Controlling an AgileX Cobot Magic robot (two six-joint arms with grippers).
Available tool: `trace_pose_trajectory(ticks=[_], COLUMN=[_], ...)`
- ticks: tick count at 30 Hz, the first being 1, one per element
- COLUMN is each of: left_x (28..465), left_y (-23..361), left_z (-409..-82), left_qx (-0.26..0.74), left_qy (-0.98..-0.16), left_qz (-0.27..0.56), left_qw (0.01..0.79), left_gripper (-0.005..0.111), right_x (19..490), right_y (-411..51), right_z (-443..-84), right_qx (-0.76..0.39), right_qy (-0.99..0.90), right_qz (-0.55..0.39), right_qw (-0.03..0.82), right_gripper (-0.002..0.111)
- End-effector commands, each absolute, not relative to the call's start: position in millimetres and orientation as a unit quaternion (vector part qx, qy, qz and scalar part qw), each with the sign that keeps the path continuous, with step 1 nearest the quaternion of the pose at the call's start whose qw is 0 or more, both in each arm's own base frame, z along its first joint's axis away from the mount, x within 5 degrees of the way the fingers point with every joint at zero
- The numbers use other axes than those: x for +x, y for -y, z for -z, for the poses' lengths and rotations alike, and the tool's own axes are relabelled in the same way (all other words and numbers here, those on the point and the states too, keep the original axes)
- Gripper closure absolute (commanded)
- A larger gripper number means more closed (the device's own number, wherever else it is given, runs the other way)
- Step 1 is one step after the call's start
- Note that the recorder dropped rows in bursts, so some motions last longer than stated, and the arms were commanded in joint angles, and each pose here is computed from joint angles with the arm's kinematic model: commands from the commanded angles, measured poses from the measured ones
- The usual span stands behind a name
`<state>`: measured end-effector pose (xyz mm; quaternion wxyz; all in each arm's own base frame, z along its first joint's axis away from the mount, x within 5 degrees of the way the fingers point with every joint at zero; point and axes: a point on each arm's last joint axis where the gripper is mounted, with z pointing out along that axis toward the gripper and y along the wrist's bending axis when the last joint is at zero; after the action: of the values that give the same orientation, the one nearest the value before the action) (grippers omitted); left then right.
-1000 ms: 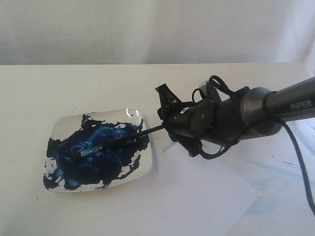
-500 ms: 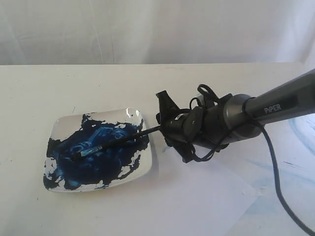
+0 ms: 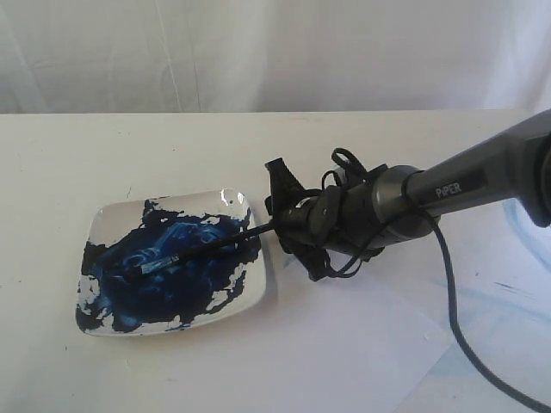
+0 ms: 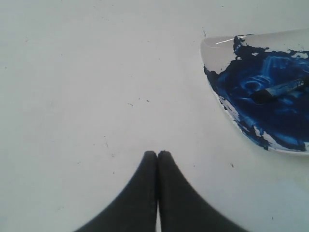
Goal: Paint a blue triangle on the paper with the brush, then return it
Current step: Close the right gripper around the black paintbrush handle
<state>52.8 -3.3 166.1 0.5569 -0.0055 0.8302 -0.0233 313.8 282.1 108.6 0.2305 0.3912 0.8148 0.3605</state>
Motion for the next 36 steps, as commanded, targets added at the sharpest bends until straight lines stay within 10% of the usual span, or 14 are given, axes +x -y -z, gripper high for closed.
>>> trace_pose_trajectory(ticks=[1,21,36], left_x=[52.5,52.5,52.5], left_y=[3.9,3.9,3.9], left_z=[-164.8,-164.8,-164.8], left_qx=[-0.005,-0.005,-0.005], left_qy=[-0.831,-0.831,-0.831], left_qz=[0.027,0.027,0.027], left_qw=[0.556,0.556,0.556], left_gripper=[0.107,0.107,0.107], right_x=[315.4,316.7,316.7], right_y=[-283.2,-283.5,-283.5], right_z=[-108.6,-104.4,-104.4], right_qx=[0.391,0.409,0.43], right_qy=[-0.813,-0.803,-0.793], right_qz=[-0.363,-0.367,-0.372], right_qw=[0.235,0.23,0.22], right_gripper=[0.071,0.073,0.103])
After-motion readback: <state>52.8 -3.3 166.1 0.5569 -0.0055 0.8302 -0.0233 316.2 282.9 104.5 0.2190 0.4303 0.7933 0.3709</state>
